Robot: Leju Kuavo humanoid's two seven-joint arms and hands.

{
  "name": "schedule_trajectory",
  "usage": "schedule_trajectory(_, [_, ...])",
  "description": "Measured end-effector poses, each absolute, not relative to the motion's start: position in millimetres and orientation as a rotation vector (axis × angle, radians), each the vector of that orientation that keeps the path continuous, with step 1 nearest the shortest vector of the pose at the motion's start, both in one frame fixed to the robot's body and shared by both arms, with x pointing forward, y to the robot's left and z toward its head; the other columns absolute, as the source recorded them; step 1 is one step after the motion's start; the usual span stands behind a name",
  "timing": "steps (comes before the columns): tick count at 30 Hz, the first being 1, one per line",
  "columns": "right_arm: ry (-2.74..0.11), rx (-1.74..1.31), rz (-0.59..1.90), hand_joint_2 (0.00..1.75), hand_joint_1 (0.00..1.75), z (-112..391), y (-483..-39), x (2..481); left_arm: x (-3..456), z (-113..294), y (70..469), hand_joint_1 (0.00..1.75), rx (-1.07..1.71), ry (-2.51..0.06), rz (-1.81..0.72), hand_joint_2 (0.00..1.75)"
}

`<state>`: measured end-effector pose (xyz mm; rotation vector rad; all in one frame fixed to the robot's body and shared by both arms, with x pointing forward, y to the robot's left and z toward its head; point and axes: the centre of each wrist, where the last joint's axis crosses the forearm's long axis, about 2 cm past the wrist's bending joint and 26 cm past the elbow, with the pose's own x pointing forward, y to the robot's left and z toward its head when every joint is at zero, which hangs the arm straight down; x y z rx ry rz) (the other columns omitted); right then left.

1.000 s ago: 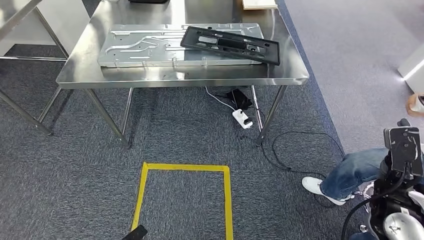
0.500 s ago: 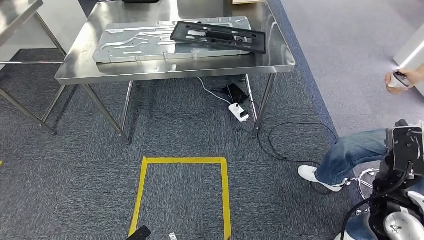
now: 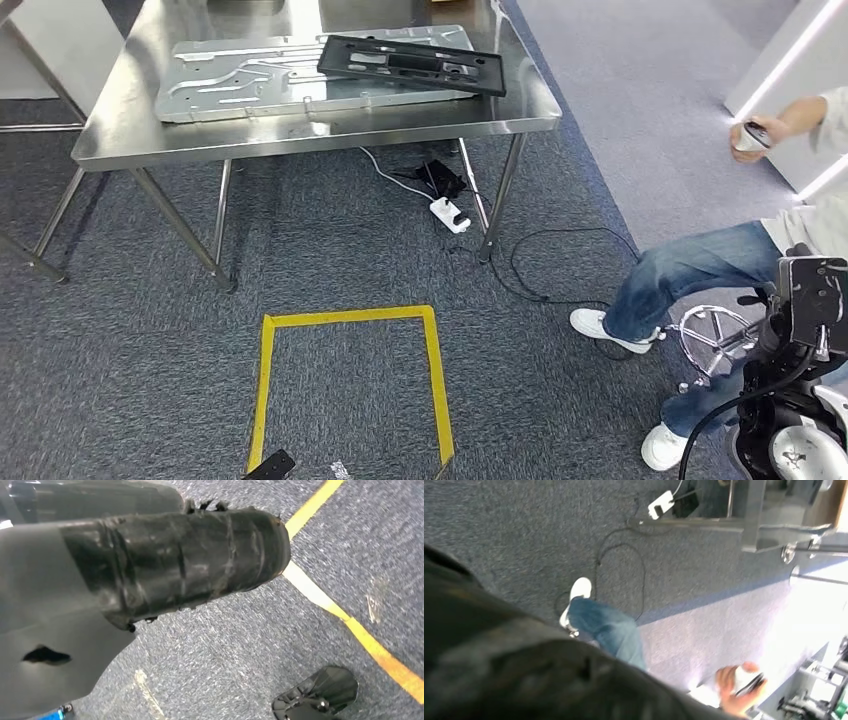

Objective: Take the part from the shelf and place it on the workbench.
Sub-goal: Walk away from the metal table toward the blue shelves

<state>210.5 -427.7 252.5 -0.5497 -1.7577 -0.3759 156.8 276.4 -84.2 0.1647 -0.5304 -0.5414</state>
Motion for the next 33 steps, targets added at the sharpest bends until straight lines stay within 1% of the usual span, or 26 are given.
schedule_trajectory(33, [-1.750, -0.555, -0.382, 0.00, 0.00, 251.4, -428.8, 211.1, 156.4, -84.3, 274.9, 0.00, 0.156, -0.533, -0.537, 0.00])
